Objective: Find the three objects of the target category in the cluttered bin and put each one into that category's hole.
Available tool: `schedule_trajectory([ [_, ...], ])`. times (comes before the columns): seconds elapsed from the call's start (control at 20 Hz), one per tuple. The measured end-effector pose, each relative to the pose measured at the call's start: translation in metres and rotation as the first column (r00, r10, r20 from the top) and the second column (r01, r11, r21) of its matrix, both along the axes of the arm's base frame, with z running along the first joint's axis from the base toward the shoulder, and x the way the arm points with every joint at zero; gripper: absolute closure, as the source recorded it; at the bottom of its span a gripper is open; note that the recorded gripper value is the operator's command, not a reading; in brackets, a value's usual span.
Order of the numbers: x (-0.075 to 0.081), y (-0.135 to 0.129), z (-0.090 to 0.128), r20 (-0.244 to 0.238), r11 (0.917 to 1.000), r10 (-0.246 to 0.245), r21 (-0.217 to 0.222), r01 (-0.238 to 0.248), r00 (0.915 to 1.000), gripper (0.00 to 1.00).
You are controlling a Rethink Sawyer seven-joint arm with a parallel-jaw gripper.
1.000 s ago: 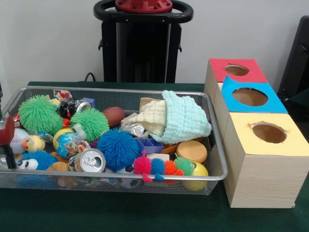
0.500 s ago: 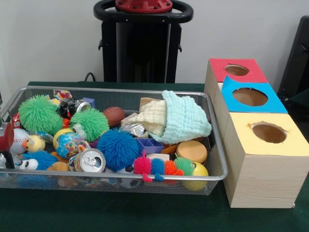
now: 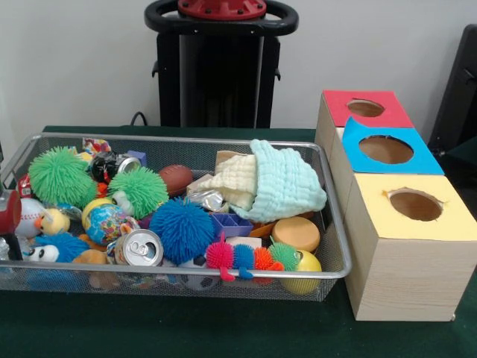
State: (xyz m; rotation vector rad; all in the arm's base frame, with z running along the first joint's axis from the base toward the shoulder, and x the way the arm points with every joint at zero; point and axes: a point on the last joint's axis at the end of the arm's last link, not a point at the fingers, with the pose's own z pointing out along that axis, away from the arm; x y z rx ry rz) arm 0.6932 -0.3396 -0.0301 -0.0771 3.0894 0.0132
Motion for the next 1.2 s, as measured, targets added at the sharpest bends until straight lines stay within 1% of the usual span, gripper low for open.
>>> schedule_trajectory([
  [0.25, 0.0, 0.0, 0.0, 0.0, 1.0, 0.0, 0.0, 0.0, 1.0, 0.0],
  [0.3, 0.0, 0.0, 0.0, 0.002, 1.0, -0.001, 0.001, 0.001, 1.0, 1.0],
  [0.6, 0.001, 0.0, -0.003, 0.013, 1.0, 0.001, -0.006, -0.001, 0.9999, 1.0],
  [0.9, -0.001, 0.0, -0.007, 0.013, 1.0, 0.001, -0.009, -0.001, 0.9999, 1.0],
  [1.2, -0.012, -0.005, -0.018, -0.004, 0.9998, -0.003, -0.019, 0.003, 1.0, 1.0],
])
